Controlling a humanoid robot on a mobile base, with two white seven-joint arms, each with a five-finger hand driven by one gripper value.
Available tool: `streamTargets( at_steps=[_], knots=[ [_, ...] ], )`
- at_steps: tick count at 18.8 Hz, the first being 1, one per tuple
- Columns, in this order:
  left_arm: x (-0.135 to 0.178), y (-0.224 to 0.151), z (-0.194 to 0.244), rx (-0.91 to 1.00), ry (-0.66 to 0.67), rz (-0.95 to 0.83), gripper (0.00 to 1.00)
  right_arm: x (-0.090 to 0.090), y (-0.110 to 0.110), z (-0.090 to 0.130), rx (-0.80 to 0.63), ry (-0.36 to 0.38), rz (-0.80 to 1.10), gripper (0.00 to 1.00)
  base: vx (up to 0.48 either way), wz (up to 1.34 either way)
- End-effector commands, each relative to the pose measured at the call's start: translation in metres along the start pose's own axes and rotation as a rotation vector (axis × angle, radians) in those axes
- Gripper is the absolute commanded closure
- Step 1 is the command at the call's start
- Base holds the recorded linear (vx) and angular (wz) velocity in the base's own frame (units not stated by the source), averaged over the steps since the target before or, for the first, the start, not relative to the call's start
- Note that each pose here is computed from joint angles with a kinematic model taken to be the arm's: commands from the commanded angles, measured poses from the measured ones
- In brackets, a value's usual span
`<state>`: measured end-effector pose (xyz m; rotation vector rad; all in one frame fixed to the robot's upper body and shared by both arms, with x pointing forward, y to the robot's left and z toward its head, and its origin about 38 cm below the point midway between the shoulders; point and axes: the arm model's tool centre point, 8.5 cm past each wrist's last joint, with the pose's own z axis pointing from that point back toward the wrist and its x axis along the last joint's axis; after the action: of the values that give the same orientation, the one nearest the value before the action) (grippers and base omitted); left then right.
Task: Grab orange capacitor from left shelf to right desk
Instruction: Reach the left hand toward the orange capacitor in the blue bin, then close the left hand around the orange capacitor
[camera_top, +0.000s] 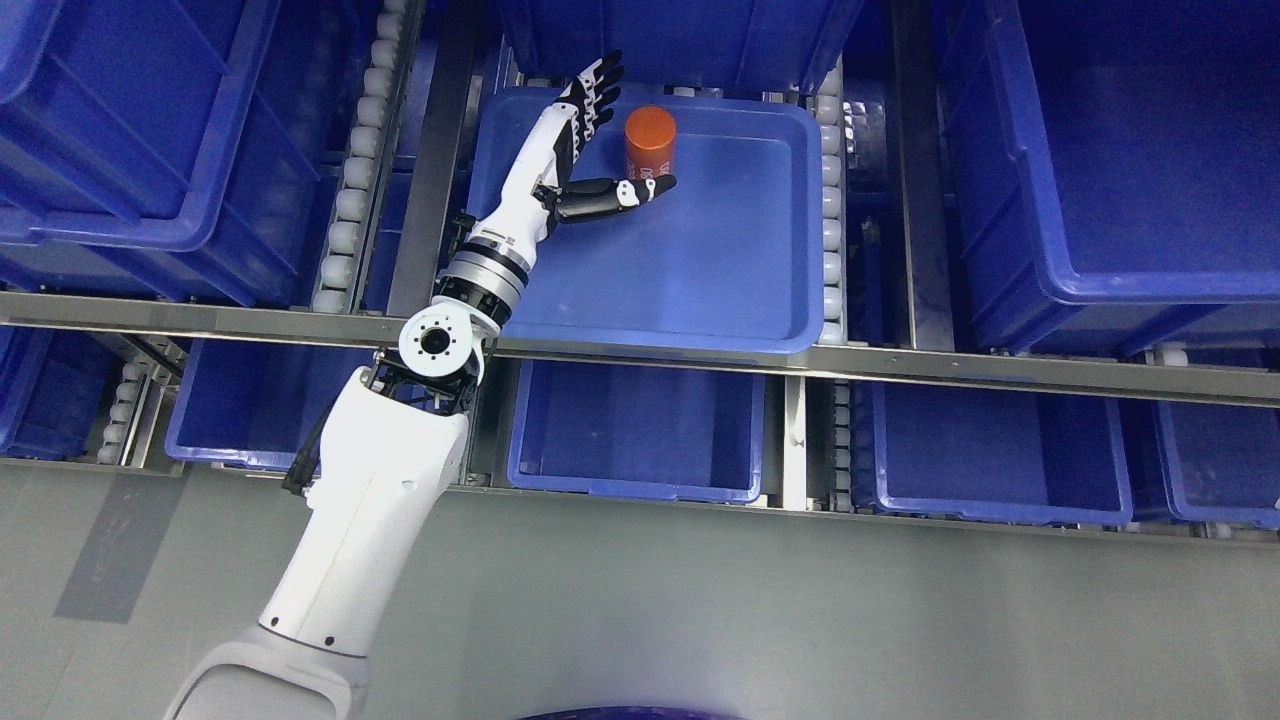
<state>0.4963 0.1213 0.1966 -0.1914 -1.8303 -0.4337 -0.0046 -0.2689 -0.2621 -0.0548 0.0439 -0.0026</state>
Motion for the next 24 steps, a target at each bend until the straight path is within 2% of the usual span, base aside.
streamTargets(
  at_steps=[1,5,9,13,16,18,19,21,24],
  knots=[
    [-0.04,0.0,-0.008,-0.043,0.136,-0.043,0.03,0.011,-0.011,0.0,-0.017,-0.032,-0.01,0.0,0.0,0.0],
    [-0.038,0.005,-0.016,-0.042,0.144,-0.059,0.09,0.011,-0.011,0.0,-0.017,-0.034,-0.01,0.0,0.0,0.0],
    [-0.036,0.003,-0.017,-0.077,0.137,-0.055,0.29,0.011,-0.011,0.0,-0.017,-0.032,-0.01,0.0,0.0,0.0],
    [-0.036,0.002,-0.017,-0.107,0.14,-0.088,0.38,0.011,-0.011,0.0,-0.017,-0.034,-0.01,0.0,0.0,0.0],
    [-0.038,0.008,-0.016,-0.09,0.132,-0.079,0.57,0.011,-0.011,0.0,-0.017,-0.032,-0.01,0.0,0.0,0.0],
    [-0.034,0.016,-0.015,-0.066,0.087,-0.072,0.83,0.011,-0.011,0.0,-0.017,-0.034,-0.01,0.0,0.0,0.0],
    [-0.033,0.019,-0.015,-0.055,0.077,-0.069,0.91,0.011,-0.011,0.0,-0.017,-0.032,-0.01,0.0,0.0,0.0],
    [-0.03,0.025,-0.015,-0.038,0.058,-0.062,0.98,0.011,-0.011,0.0,-0.017,-0.034,-0.01,0.0,0.0,0.0],
    [-0.029,0.027,-0.014,-0.032,0.04,-0.059,1.0,0.011,-0.011,0.0,-0.017,-0.032,-0.01,0.0,0.0,0.0]
  ],
)
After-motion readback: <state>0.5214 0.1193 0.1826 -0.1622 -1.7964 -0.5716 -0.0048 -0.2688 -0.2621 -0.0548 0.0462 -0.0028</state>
